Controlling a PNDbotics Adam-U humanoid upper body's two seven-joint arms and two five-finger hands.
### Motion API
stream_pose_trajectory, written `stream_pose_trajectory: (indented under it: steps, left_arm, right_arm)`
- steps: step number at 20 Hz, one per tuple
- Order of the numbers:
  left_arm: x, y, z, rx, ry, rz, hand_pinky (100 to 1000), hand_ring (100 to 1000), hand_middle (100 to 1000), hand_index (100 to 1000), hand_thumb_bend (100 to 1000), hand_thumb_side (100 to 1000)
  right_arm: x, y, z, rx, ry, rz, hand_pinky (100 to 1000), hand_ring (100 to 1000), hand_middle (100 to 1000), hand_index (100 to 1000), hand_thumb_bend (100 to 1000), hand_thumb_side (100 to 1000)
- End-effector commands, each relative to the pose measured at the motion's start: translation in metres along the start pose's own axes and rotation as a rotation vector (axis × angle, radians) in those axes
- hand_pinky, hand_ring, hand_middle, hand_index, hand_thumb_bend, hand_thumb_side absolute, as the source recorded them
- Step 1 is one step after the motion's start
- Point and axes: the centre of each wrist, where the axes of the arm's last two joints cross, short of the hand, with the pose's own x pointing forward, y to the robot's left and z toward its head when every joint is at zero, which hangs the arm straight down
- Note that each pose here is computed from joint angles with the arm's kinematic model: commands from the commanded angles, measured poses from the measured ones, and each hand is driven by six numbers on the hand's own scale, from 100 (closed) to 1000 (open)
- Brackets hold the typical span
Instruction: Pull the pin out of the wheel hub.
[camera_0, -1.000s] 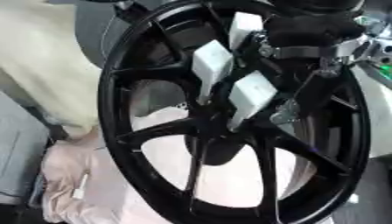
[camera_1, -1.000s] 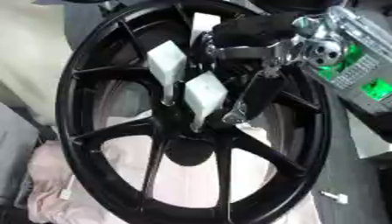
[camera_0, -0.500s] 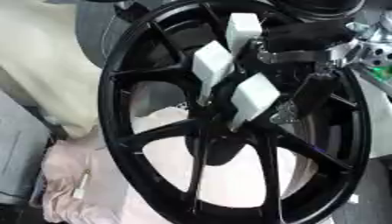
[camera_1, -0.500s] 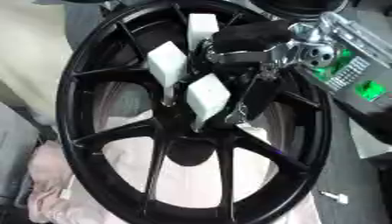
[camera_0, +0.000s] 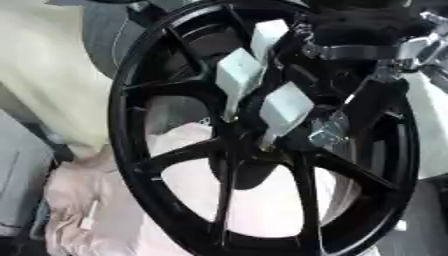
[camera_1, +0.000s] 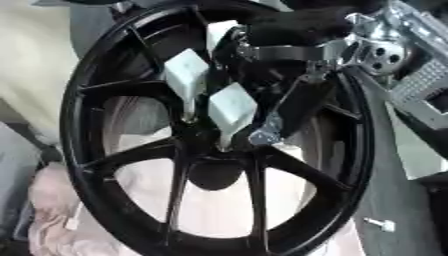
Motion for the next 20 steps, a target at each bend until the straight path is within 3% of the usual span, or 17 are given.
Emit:
stream_pose_trajectory:
  steps: [1,7,20]
  left_arm:
    - [0.01,0.004,-0.006,-0.003,-0.031,-0.011,734,550,537,726,685,572]
    - [0.01,0.003,-0.006,-0.004,-0.032,-0.008,734,551,538,726,686,573]
    - [0.01,0.001,-0.006,-0.009,-0.032,-0.001,733,551,538,726,685,572]
  right_arm:
    - [0.003,-0.012,0.012,-0.011,0.008,0.035,716,611,603,737,501,409]
    - [0.003,-0.011,0.009,-0.008,0.014,0.017,707,600,587,716,471,319]
    - [-0.01,-0.001,-0.002,0.001,0.039,-0.027,698,584,569,696,452,260]
